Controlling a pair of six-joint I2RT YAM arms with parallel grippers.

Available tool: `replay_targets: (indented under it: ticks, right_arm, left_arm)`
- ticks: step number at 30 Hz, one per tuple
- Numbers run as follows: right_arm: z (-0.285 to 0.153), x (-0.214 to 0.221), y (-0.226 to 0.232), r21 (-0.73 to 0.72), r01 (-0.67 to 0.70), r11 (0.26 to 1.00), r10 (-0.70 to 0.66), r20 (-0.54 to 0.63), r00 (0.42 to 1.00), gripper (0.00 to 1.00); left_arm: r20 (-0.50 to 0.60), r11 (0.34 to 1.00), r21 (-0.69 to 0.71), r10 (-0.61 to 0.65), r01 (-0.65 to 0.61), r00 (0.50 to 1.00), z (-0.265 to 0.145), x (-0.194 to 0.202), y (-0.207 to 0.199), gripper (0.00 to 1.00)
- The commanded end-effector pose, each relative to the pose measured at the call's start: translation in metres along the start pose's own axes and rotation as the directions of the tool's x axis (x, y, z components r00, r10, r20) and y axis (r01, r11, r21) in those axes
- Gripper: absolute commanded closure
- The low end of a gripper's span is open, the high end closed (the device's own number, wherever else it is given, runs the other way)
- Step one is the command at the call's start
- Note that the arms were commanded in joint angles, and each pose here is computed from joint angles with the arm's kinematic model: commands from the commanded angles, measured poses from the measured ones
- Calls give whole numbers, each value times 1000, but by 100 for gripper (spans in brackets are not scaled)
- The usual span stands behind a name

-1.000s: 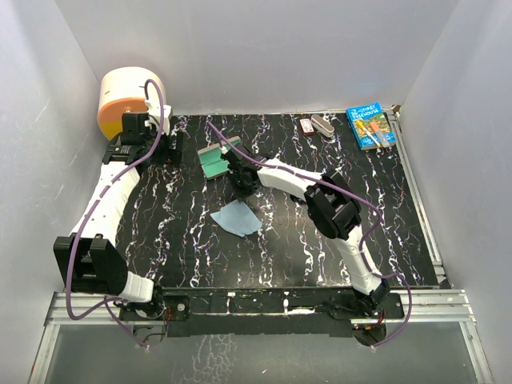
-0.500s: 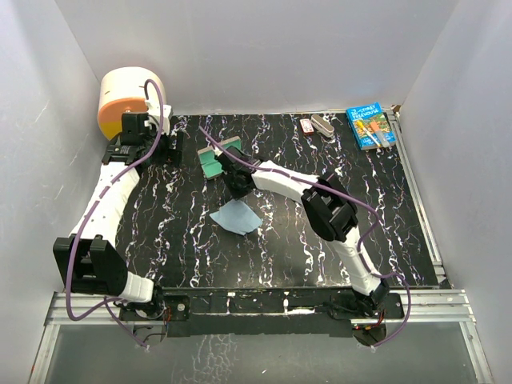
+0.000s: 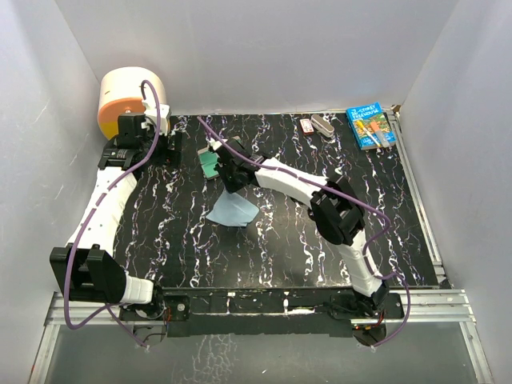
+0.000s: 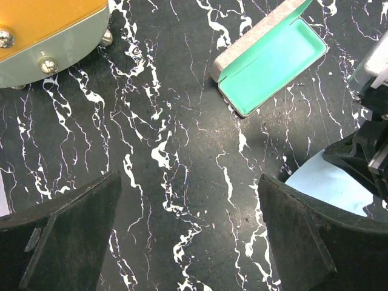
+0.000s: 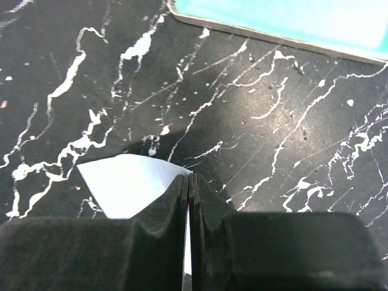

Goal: Organize the sunglasses
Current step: Adjust the glasses cleaning cloth at the center of the board.

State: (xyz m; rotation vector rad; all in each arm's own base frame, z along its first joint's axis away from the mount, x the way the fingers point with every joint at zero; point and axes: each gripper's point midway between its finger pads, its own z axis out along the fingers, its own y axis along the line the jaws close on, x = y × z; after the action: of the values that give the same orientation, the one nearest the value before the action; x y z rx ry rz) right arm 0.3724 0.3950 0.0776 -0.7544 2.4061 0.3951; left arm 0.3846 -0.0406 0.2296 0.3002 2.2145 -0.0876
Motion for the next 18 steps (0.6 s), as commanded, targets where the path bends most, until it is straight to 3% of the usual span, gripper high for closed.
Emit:
replay_targets:
  ticks: [1, 8, 18]
  right_arm:
    - [-35, -54, 31, -126, 47, 991, -26, 160, 987, 93]
    - [-13, -42, 57, -218, 72, 973, -55, 84, 995, 92]
    - [8, -42, 81, -241, 105, 965, -86, 88, 992, 92]
  left_arm:
    - [39, 1000, -5, -2, 3, 999, -14, -10, 0, 8]
    - [-6, 996, -86, -12, 11, 1000, -10, -2, 15, 7]
    - [3, 996, -81, -28, 28, 1000, -15, -1, 15, 7]
